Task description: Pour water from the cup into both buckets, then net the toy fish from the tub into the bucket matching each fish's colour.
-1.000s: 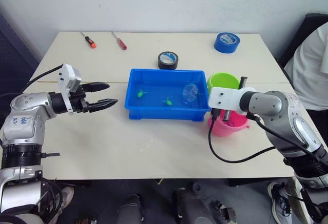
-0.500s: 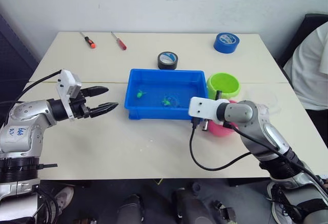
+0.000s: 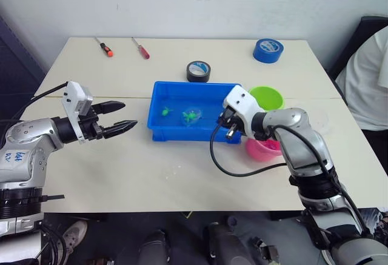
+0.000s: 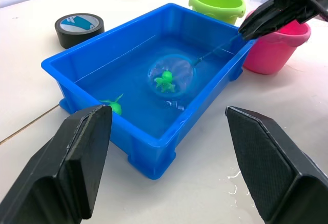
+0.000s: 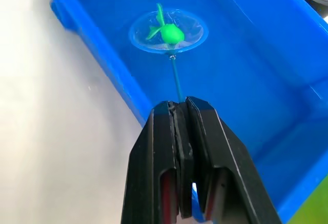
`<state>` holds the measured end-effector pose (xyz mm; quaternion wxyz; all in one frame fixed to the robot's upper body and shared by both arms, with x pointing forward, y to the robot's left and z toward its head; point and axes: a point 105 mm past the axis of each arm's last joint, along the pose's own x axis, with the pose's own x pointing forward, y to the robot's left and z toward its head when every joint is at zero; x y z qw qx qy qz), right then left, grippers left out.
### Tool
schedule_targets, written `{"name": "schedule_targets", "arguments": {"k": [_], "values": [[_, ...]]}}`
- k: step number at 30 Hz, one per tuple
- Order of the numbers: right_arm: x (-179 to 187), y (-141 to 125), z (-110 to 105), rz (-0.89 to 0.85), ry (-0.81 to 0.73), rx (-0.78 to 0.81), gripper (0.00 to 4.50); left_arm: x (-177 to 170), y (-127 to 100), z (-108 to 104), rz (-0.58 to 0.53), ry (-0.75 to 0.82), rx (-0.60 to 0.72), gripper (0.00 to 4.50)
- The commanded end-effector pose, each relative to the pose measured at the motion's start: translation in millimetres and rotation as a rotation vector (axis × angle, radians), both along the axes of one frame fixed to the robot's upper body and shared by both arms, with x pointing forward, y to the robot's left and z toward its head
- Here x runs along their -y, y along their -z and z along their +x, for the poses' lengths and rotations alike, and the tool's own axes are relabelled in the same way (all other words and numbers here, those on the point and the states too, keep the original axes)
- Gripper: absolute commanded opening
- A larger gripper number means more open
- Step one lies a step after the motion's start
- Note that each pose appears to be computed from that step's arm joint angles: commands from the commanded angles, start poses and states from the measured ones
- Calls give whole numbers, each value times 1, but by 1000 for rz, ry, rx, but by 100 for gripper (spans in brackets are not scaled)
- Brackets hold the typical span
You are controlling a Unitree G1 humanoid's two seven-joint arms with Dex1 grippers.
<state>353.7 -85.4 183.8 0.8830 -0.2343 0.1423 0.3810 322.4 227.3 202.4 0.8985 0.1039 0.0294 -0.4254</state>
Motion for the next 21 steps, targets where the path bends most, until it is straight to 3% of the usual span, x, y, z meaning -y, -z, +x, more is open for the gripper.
{"name": "schedule_targets", "arguments": {"k": [1, 12, 21], "values": [[1, -25, -3, 56, 0, 51, 0, 5, -20, -1, 14, 37, 66, 387], [10, -30, -5, 68, 23, 63, 0, 9, -26, 5, 27, 64, 86, 387], [67, -65, -19, 109, 148, 182, 0, 31, -40, 22, 11, 148, 136, 387]]}}
